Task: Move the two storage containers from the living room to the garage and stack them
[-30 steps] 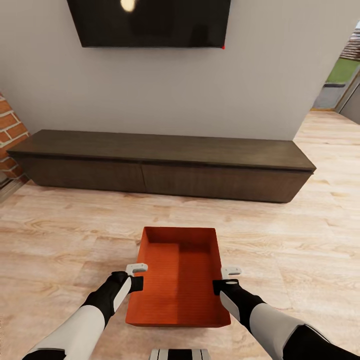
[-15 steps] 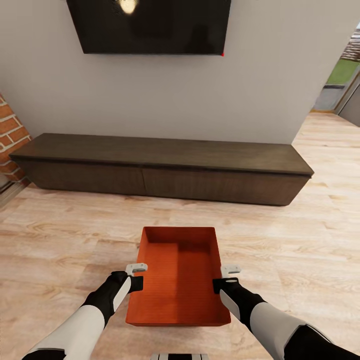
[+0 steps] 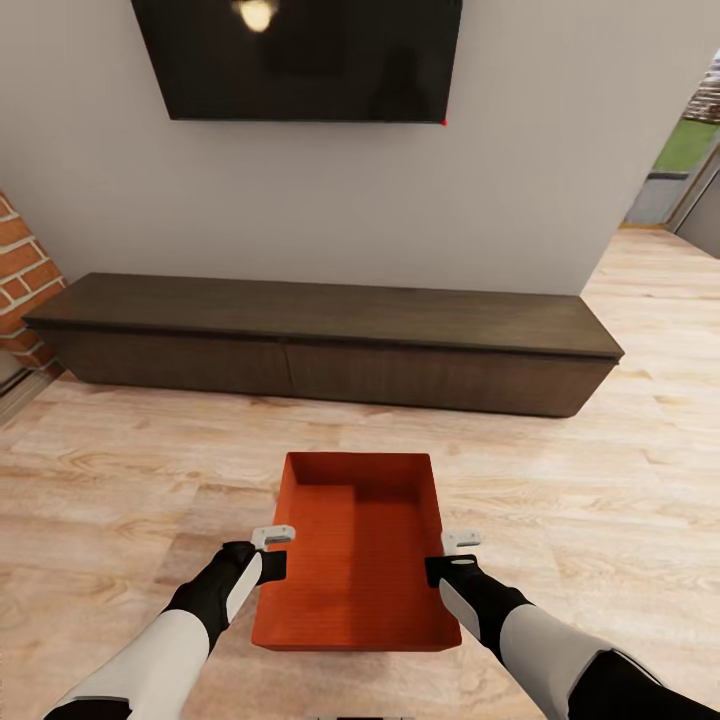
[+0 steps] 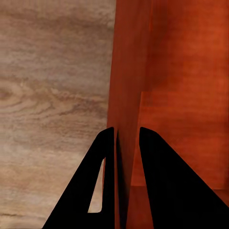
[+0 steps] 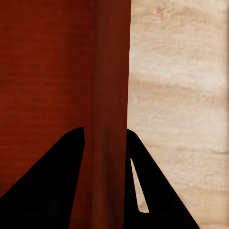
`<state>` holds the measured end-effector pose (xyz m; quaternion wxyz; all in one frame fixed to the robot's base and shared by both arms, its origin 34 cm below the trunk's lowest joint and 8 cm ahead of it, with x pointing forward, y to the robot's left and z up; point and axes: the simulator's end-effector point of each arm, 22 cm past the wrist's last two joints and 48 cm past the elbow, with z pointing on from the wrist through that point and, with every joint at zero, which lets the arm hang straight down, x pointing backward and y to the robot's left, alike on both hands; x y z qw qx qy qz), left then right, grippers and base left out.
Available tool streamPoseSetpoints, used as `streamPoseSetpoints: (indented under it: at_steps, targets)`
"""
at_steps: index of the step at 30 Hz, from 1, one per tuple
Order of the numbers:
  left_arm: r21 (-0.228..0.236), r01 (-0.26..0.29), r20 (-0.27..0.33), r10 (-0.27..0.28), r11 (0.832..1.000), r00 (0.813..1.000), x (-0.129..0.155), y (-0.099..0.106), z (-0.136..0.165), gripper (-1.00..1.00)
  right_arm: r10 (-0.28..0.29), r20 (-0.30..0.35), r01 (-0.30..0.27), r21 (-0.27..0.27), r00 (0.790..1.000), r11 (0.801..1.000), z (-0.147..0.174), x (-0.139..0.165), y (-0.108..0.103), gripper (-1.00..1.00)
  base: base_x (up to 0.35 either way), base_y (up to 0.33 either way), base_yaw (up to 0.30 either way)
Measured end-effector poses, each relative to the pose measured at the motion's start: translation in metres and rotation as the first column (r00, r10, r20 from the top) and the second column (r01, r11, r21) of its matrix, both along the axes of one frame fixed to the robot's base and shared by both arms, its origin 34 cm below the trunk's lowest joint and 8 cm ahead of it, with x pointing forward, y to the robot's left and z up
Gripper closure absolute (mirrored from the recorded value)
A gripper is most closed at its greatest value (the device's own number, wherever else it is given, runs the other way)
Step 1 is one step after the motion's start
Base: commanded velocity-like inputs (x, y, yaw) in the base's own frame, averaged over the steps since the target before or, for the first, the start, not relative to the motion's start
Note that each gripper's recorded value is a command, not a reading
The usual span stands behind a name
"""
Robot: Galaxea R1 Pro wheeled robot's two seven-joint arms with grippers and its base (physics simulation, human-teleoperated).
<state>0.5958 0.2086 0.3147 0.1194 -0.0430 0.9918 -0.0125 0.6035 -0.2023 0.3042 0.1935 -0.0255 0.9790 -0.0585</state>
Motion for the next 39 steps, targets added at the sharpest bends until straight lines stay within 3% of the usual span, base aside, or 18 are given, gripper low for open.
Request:
streamPoseSetpoints:
  at_steps: [39]
  targets:
    - [-0.004,-0.007,-0.008,0.007,1.000,1.000,0.011,0.000,0.078,1.00,0.007,-0.007,-0.007,-0.002,1.000,1.000,0.080,0.013,0.000,1.00,0.000,0.000,0.000]
